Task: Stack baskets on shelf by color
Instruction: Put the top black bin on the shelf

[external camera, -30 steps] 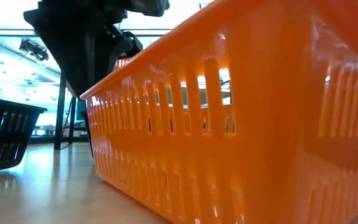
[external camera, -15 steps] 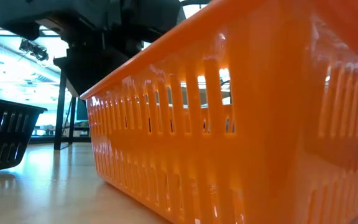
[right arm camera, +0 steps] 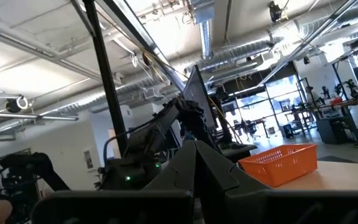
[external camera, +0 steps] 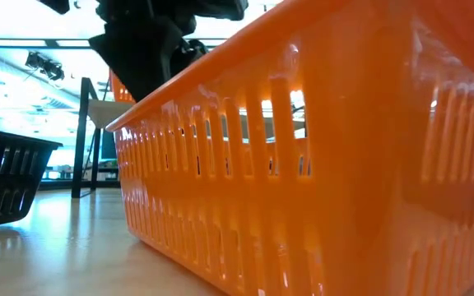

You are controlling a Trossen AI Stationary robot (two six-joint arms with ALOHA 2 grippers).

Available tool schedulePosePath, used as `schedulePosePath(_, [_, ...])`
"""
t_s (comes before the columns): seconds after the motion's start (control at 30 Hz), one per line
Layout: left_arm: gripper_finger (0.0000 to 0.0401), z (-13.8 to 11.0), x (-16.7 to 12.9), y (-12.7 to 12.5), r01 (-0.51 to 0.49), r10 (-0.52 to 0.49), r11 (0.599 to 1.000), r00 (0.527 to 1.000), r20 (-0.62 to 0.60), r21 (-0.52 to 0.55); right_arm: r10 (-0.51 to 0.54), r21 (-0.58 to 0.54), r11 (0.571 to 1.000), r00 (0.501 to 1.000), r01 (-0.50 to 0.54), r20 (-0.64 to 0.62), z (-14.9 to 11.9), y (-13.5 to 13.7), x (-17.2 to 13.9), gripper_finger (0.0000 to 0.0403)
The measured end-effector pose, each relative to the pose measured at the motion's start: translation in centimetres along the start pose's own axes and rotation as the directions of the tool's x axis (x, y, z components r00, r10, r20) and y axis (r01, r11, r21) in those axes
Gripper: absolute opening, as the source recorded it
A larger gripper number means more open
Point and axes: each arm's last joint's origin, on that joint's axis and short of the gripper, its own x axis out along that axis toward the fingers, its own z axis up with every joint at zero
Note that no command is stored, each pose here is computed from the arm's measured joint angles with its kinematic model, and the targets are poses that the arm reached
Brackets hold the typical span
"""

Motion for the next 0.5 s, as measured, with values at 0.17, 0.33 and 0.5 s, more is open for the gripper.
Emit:
schedulePosePath(0.17, [0.0160,-0.2,1.2,0.2,-0.025,0.025,1.000,0.999,-0.030,0.008,0.007,0.003,1.000,1.000,-0.007,-0.004,0.0,0.0,0.0,0.0012])
schedulePosePath(0.33, [0.0224,-0.1,1.2,0.6,-0.057,0.057,0.998,0.998,-0.025,0.004,0.007,0.004,1.000,1.000,-0.007,-0.008,-0.1,0.0,0.0,0.0012])
schedulePosePath(0.5, [0.0257,-0.1,1.7,1.1,-0.059,0.059,0.998,0.997,-0.039,-0.004,0.007,-0.001,1.000,1.000,-0.007,-0.007,-0.1,0.0,0.0,0.0012])
